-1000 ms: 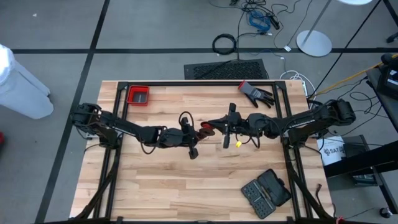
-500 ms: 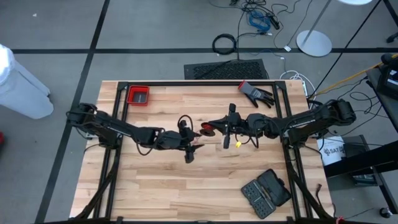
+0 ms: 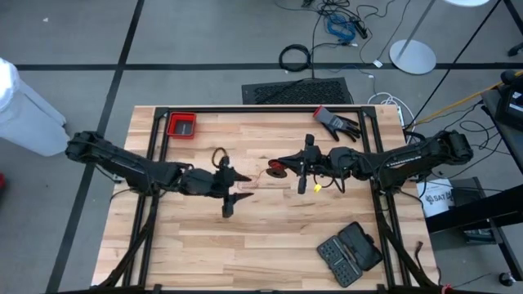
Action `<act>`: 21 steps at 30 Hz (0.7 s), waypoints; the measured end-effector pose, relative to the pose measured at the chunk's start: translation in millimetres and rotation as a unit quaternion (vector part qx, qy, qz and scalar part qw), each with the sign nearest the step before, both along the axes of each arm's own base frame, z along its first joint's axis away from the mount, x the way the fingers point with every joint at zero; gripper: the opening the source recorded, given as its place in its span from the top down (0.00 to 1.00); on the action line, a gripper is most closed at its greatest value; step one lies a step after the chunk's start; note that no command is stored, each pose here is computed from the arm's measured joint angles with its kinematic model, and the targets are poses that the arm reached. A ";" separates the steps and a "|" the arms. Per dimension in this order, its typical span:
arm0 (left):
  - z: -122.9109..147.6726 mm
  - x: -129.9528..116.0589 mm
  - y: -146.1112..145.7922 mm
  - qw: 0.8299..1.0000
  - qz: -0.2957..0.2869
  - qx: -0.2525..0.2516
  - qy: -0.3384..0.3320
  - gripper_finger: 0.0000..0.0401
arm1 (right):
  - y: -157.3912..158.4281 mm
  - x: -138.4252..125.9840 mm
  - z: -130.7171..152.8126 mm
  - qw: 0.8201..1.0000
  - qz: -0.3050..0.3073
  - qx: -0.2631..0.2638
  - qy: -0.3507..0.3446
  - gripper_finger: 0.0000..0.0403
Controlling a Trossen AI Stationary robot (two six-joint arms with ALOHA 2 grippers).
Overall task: Coil cords
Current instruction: Coil the red wire onto the spool
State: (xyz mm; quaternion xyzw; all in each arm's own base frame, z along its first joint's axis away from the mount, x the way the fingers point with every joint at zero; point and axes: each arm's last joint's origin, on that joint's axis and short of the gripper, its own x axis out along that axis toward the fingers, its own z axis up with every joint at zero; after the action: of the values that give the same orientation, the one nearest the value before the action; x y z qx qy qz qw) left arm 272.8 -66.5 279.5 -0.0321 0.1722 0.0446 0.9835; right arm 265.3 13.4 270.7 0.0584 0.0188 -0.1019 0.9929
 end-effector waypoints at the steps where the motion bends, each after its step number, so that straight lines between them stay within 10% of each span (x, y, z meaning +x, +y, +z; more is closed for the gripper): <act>1: 3.1 0.3 -1.3 1.000 0.004 0.015 -0.015 0.44 | 0.1 0.0 0.0 1.000 0.002 0.000 0.000 1.00; 13: -2.9 25.0 -16.5 0.986 -0.003 0.146 -0.086 0.44 | 2.9 0.5 0.5 0.998 0.053 -0.015 0.000 1.00; 21: -7.3 33.8 -7.5 0.984 0.026 0.149 -0.093 0.44 | 3.0 0.5 0.4 0.998 0.054 -0.020 0.001 1.00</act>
State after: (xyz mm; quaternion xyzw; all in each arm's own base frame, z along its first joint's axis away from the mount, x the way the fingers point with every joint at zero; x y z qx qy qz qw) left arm 306.6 -74.0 272.2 0.1061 0.0705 0.0923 0.9875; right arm 265.7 16.4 271.1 0.0376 0.0210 -0.0487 0.9979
